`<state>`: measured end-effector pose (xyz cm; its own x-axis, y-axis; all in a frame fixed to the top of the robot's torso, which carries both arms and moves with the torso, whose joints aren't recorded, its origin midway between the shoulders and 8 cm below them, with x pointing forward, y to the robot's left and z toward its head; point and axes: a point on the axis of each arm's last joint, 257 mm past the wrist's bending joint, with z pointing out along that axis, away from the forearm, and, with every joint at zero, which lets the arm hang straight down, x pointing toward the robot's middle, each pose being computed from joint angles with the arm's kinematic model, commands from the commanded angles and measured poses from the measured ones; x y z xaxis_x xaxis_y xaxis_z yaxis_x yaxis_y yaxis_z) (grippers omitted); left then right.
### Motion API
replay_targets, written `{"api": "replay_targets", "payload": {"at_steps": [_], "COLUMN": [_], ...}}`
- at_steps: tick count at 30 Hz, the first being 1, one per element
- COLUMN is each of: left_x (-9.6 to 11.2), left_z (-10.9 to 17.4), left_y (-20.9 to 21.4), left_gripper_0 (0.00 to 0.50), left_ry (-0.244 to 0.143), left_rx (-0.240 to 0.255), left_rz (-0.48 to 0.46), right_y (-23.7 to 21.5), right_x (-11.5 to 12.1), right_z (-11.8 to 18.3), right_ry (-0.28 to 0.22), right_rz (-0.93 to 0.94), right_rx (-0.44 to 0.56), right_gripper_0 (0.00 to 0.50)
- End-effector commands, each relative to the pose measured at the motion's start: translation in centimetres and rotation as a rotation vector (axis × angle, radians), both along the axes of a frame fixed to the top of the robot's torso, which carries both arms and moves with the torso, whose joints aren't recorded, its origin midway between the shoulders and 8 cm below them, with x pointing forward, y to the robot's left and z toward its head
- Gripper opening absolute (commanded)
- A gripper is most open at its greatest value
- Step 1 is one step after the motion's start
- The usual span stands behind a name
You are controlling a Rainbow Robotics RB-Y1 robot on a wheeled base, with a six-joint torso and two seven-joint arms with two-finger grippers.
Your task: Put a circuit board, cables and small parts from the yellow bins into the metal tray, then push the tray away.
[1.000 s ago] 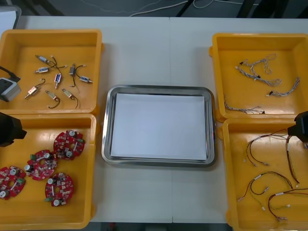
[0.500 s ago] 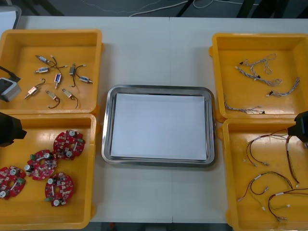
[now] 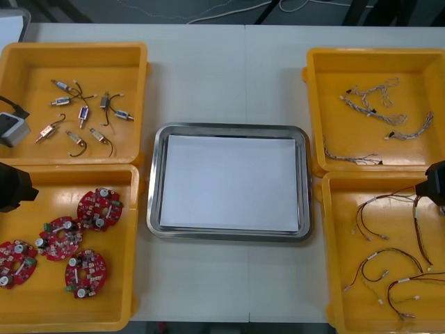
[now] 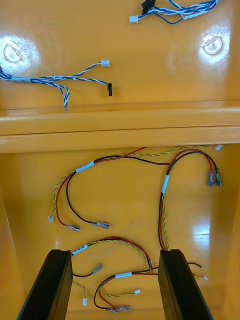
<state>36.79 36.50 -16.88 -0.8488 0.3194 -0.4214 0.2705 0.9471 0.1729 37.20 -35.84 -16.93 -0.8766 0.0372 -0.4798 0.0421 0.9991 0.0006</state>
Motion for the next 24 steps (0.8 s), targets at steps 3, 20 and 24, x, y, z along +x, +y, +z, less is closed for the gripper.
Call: {"api": "replay_targets", "payload": {"at_steps": [3,20,24], "left_x": [0.5,-0.4,-0.5], "left_z": [1.4,0.1,0.9], "left_y": [1.0,0.2,0.1], "left_gripper_0": [0.500,0.500,0.500], "left_ry": [-0.022,0.038,0.026], "left_rx": [0.024,-0.001,-0.034], "left_rz": [0.049,0.038,0.044], "right_y": [0.1,-2.9,-3.7], "right_x": [0.4,-2.8,-3.4], "right_z": [0.7,-2.2,-2.7], "right_ry": [-0.012,0.044,0.049], "right_rz": [0.027,-0.242,-0.348], "right_rx": [-0.030,0.052,0.079], "right_gripper_0": [0.500,0.500,0.500]}}
